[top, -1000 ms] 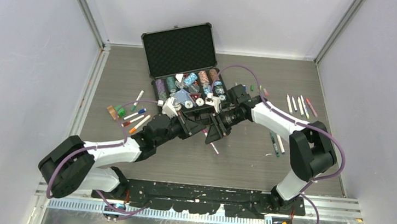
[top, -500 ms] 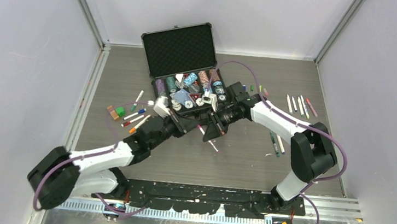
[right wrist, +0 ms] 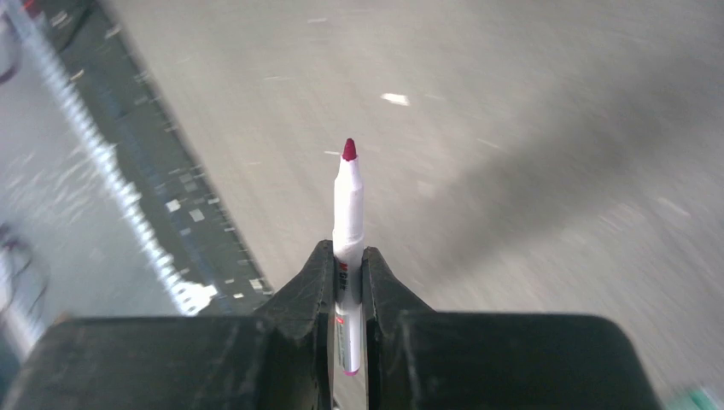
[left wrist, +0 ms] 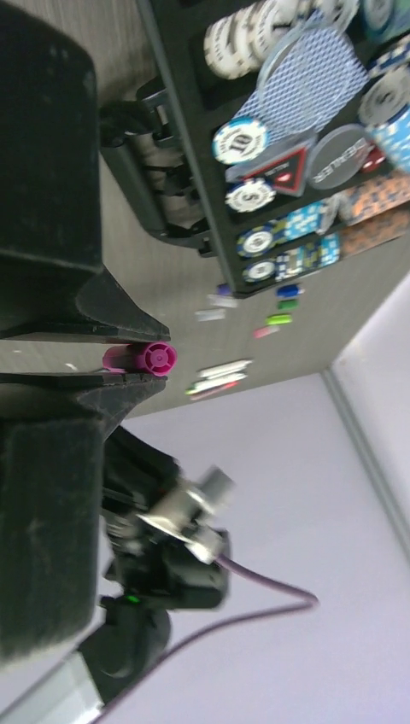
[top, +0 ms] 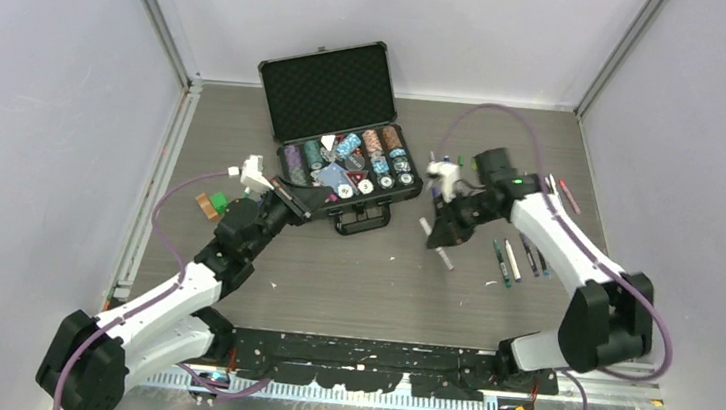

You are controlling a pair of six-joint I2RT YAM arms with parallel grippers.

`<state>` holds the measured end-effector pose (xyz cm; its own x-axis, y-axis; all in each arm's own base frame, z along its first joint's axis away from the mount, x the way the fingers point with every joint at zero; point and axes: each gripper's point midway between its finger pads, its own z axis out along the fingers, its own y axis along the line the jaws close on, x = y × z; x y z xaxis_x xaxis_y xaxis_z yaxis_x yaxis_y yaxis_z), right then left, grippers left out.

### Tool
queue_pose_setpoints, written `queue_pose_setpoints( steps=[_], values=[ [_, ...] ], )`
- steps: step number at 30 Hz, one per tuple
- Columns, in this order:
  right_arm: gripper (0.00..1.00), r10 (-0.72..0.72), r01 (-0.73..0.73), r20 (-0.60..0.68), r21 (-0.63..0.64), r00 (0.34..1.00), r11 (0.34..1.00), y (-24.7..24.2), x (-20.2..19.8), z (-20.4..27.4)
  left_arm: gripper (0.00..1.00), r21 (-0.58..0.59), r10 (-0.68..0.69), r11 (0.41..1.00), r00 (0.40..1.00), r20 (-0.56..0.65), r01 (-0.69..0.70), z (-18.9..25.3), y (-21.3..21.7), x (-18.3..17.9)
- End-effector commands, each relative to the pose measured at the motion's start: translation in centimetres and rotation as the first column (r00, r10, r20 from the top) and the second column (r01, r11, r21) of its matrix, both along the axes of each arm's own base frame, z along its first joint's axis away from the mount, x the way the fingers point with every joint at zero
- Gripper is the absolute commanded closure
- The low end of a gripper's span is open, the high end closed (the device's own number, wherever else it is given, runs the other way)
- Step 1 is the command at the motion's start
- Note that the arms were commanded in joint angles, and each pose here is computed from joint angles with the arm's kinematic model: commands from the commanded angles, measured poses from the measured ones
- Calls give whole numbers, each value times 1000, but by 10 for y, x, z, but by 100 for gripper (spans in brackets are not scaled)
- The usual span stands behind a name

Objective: Open the pen caps
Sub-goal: Open the pen cap from the pen, then place the pen at the center of the board.

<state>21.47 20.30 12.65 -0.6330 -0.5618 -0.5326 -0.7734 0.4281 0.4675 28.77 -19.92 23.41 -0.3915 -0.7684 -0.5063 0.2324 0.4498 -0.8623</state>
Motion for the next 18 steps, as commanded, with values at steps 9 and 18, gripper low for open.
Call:
queue_pose_setpoints(
  steps=[9, 18],
  values=[
    [97, -538, 605, 283, -282, 794, 745, -203, 62, -3, 100, 128, -274, 954, 962, -2, 272, -32, -34, -29],
    [94, -588, 671, 335, -473, 736, 570, -310, 70, -16, 100, 178, -368, 913, 930, -27, 367, -51, -47, -33]
  ],
)
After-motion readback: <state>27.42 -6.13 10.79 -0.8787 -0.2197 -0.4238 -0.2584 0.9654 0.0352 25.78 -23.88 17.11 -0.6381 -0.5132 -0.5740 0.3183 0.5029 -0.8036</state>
